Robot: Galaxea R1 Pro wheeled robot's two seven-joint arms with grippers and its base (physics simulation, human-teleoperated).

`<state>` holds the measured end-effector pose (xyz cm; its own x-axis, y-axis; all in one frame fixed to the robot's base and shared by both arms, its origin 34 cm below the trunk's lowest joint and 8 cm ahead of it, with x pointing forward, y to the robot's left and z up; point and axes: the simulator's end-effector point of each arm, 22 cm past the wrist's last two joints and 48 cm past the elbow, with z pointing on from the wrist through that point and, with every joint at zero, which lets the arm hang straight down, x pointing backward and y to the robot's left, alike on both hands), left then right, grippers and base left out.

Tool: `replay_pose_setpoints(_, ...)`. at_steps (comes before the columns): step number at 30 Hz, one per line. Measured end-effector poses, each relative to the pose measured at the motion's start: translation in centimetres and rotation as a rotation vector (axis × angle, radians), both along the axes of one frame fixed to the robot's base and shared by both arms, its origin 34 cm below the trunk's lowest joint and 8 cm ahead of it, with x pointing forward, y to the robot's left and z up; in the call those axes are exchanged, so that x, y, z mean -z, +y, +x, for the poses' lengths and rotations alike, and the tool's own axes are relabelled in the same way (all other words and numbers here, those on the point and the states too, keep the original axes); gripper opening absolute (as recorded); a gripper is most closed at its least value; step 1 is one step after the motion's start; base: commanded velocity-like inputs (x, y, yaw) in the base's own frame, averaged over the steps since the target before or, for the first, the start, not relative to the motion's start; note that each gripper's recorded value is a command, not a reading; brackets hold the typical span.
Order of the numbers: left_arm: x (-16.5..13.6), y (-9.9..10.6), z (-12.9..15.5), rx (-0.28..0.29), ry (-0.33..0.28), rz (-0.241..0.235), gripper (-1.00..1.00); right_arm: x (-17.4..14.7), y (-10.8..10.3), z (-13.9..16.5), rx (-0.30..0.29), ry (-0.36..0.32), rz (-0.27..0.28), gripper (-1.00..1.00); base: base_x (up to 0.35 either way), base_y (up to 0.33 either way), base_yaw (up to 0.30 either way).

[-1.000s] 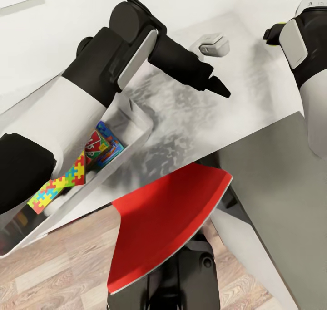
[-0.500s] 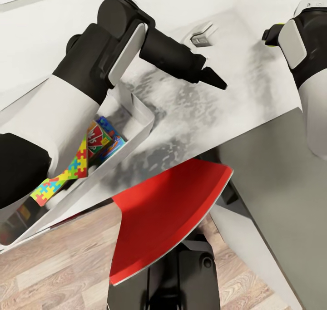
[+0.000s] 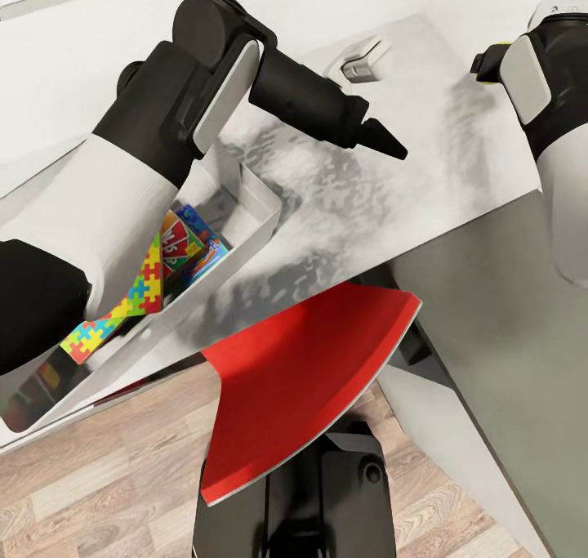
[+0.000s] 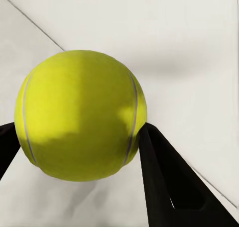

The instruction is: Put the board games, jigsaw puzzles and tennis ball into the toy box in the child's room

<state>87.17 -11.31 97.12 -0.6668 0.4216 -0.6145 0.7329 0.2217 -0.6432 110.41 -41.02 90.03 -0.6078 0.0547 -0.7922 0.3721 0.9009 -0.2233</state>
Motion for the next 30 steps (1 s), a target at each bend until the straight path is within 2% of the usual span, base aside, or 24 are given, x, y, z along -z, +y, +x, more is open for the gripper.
replay_pose_setpoints(24,-2.5,0.6,0.4,-0.009,-0.037,0.008,1.0,-3.5,0.6,0.4,-0.007,-0.034,0.022,-1.0,0.0,0.0,-0.064)
replay_pose_setpoints(30,-2.5,2.2,1.3,-0.034,-0.046,0.026,1.0,-3.7,1.0,0.1,-0.013,-0.008,0.032,-1.0,-0.132,0.0,-0.068)
